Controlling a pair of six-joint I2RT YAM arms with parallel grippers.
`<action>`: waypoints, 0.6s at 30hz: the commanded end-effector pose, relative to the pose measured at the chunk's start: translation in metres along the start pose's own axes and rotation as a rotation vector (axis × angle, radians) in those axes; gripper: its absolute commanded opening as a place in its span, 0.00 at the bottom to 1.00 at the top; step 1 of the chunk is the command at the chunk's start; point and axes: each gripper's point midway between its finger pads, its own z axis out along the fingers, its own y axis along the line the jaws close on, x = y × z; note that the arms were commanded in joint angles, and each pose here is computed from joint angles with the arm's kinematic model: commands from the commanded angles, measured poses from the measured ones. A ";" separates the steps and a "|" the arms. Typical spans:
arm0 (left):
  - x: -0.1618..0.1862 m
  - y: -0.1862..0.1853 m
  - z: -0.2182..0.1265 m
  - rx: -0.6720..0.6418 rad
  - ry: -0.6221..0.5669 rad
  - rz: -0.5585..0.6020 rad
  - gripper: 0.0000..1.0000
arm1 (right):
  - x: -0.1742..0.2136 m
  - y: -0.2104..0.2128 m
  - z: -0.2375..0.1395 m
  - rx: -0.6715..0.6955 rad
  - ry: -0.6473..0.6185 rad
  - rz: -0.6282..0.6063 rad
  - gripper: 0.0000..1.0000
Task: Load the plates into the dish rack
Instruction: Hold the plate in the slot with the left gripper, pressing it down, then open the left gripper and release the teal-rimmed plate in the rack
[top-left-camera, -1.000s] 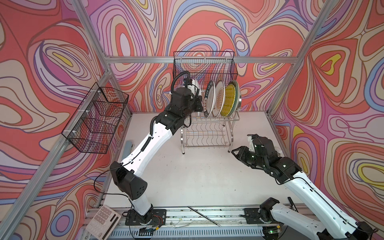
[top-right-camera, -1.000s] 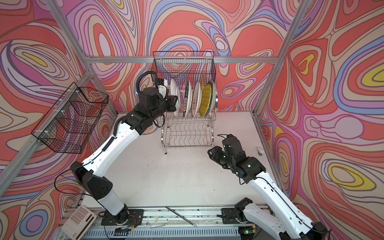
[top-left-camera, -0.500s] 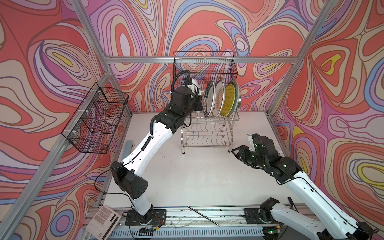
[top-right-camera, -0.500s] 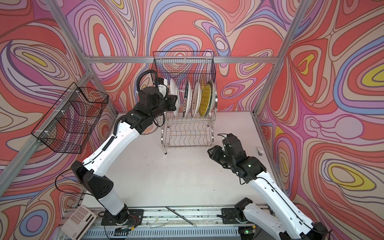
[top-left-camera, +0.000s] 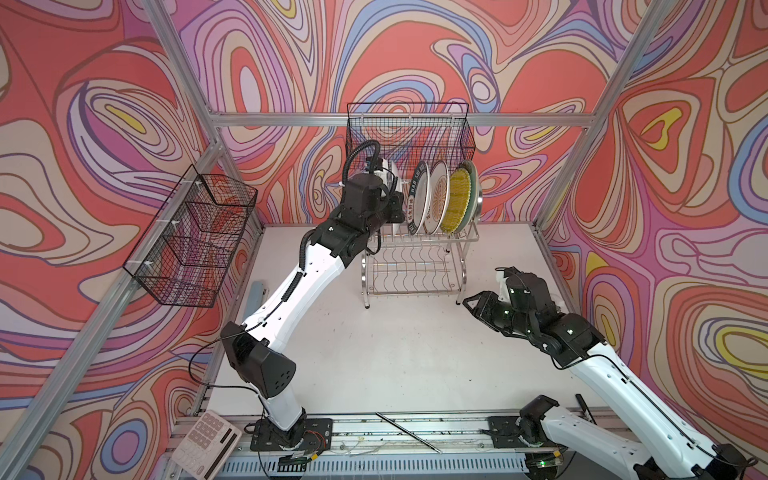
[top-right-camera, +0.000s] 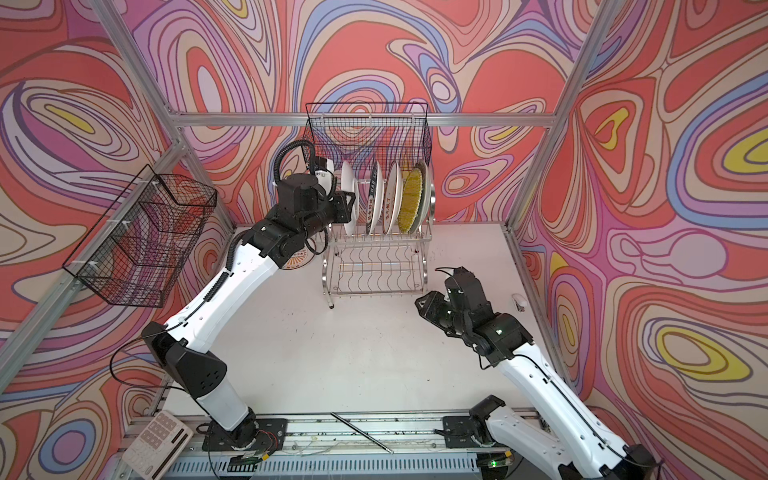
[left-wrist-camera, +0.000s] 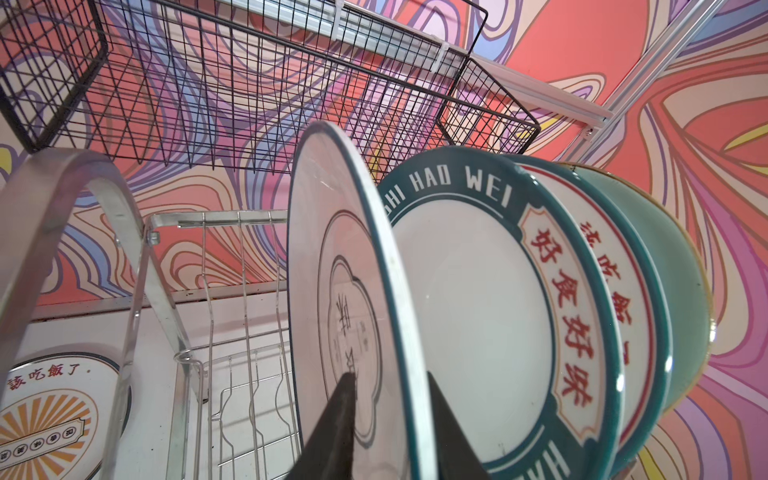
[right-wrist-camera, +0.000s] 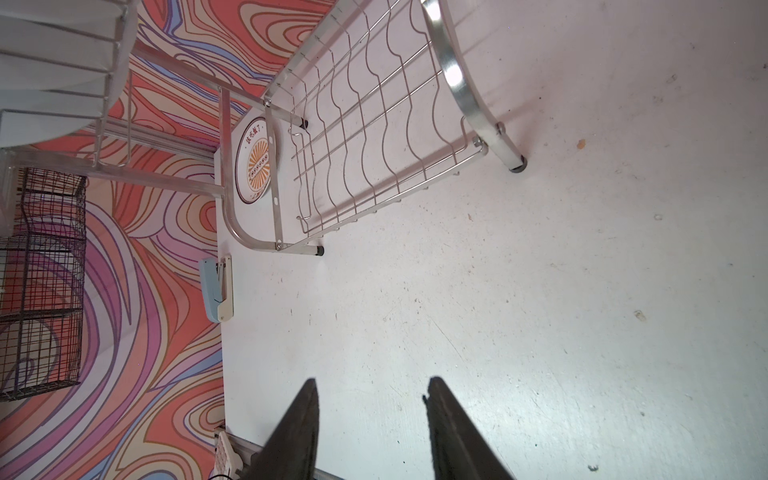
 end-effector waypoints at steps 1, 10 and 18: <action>-0.002 0.004 -0.004 -0.013 -0.003 -0.017 0.38 | -0.004 0.005 -0.005 -0.016 -0.019 -0.008 0.43; -0.006 0.002 -0.011 -0.003 -0.012 -0.027 0.52 | -0.003 0.006 -0.003 -0.018 -0.015 -0.007 0.43; -0.011 -0.006 -0.020 0.037 -0.026 -0.027 0.61 | -0.003 0.006 -0.001 -0.020 -0.013 -0.009 0.43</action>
